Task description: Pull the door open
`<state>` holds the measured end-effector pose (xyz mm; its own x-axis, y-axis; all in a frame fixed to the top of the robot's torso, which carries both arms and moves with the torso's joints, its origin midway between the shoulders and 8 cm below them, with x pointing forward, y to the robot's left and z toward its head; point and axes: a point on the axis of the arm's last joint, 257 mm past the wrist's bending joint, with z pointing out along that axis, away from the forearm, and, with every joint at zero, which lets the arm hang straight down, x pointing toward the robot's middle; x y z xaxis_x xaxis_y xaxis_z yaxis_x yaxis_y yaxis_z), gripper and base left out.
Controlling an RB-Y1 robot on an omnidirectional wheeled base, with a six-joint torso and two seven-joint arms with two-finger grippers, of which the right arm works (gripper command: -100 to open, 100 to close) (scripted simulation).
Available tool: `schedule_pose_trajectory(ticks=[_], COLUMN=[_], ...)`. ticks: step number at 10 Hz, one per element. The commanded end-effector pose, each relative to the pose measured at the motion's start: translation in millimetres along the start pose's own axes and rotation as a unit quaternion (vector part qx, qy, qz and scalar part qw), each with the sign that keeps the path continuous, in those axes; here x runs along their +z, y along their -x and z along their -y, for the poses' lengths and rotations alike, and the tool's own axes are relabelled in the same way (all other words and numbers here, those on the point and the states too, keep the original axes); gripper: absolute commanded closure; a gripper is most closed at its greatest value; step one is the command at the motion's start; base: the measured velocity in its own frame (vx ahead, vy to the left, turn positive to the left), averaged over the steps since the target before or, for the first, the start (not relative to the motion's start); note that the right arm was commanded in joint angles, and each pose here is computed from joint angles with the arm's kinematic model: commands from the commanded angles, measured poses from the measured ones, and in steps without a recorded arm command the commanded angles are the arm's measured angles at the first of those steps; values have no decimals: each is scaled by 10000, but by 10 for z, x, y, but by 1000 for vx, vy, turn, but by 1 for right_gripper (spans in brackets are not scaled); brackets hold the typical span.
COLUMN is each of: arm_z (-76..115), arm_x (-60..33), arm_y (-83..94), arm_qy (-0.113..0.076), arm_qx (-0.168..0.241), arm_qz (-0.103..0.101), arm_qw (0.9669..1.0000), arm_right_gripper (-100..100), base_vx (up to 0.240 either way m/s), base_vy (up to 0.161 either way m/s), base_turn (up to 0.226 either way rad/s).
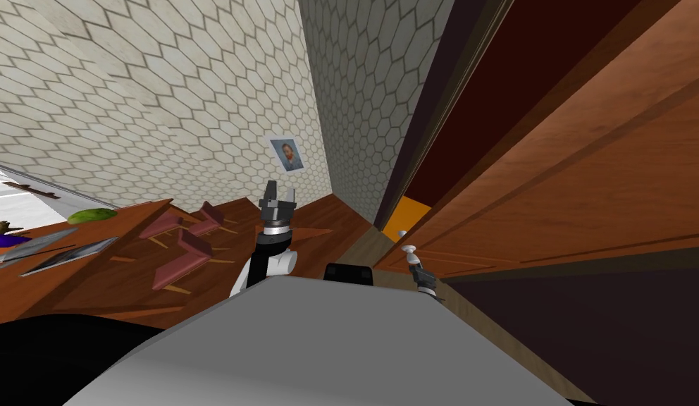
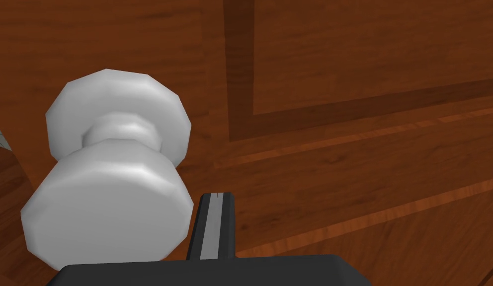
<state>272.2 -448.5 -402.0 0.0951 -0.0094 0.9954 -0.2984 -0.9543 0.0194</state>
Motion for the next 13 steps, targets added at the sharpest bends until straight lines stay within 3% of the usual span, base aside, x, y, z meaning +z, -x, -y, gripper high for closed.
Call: schedule_pose_trajectory(ticks=[1,7,13], arm_z=[148,492,586], arm_x=[2,-6,-13], arm_y=[-10,-71,-89], arm_qy=[-147,-549,-662], arm_qx=[23,39,47], arm_qz=[-87,-322,-386], arm_qw=[9999,9980,9970], arm_right_gripper=[-100,-100,-100], base_vx=[-183,-188,-57], base_vy=[-89,-58,-20], base_turn=[117,84,30])
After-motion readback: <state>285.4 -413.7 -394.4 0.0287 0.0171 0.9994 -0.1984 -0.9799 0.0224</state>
